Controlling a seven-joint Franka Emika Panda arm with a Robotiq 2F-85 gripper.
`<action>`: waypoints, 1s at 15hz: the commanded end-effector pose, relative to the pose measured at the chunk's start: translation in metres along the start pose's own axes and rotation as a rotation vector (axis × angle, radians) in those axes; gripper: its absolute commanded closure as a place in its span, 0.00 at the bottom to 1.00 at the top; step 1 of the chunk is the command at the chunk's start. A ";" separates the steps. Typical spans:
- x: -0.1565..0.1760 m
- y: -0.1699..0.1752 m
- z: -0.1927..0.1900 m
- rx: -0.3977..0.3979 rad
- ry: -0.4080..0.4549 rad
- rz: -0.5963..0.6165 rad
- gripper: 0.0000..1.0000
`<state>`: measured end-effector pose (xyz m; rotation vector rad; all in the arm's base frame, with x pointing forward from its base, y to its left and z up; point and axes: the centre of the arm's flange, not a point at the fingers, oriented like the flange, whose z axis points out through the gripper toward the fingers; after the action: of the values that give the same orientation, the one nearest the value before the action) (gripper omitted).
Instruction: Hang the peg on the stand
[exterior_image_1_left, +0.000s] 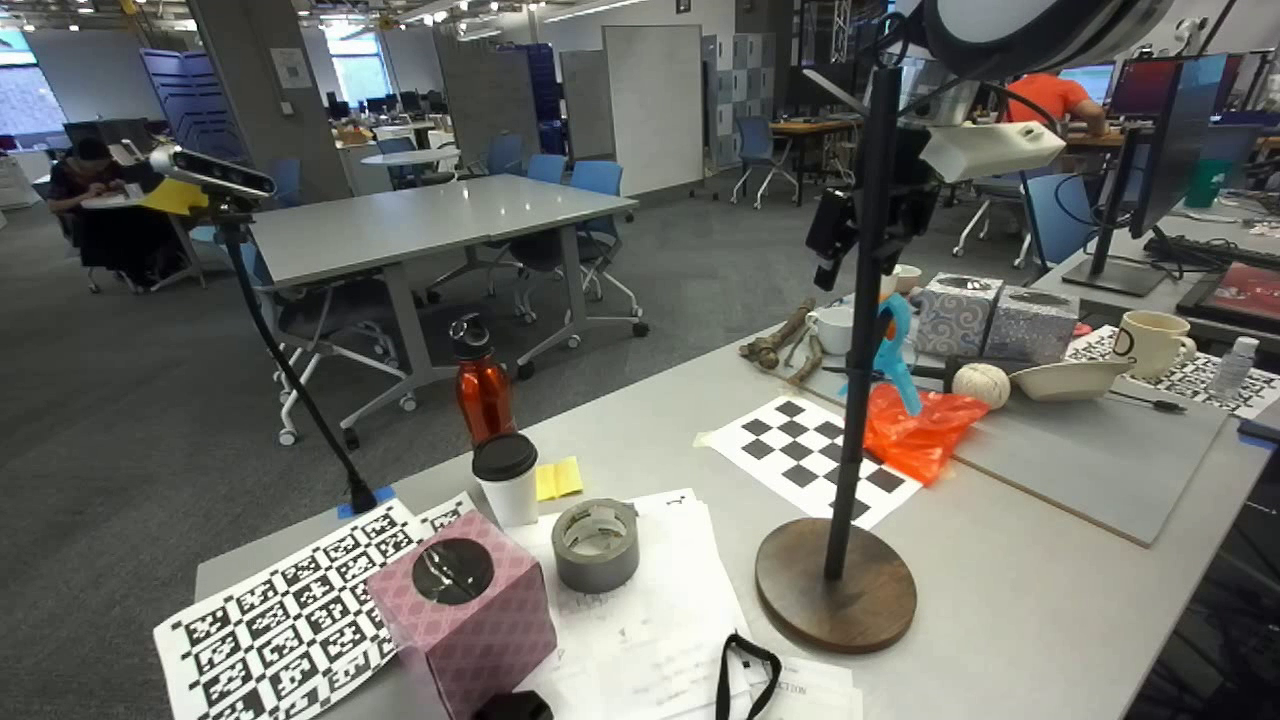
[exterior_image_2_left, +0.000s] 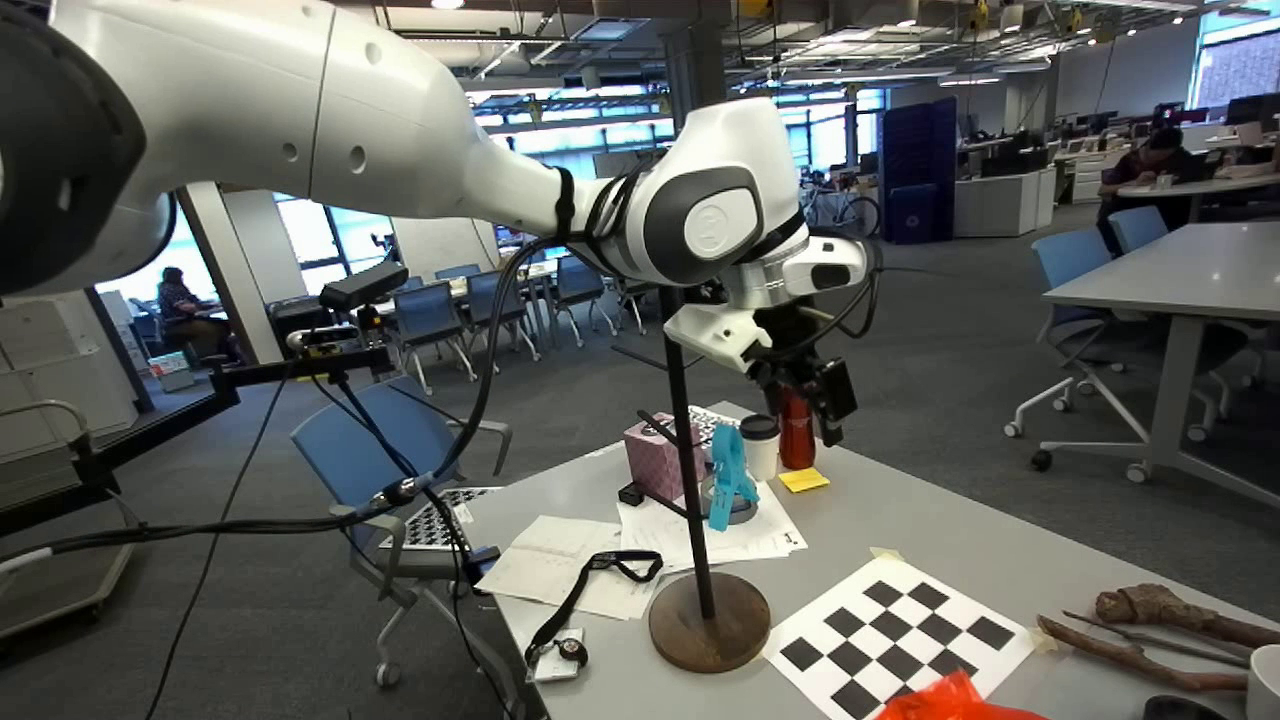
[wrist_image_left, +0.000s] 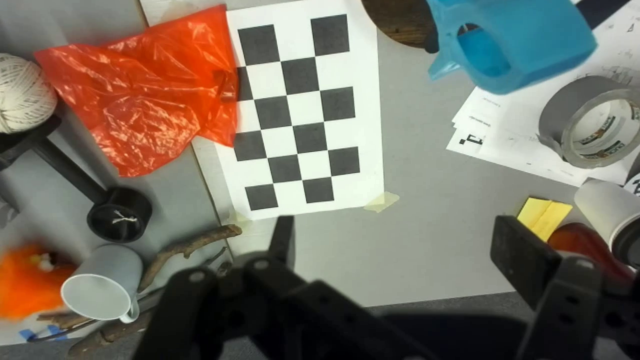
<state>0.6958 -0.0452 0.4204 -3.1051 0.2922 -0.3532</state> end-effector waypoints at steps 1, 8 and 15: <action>0.004 0.012 0.009 -0.014 0.042 -0.022 0.00; 0.011 0.043 0.003 -0.061 0.062 0.023 0.00; 0.003 0.072 -0.018 -0.079 0.041 0.082 0.00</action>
<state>0.6936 -0.1110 0.4233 -3.1504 0.4038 -0.4409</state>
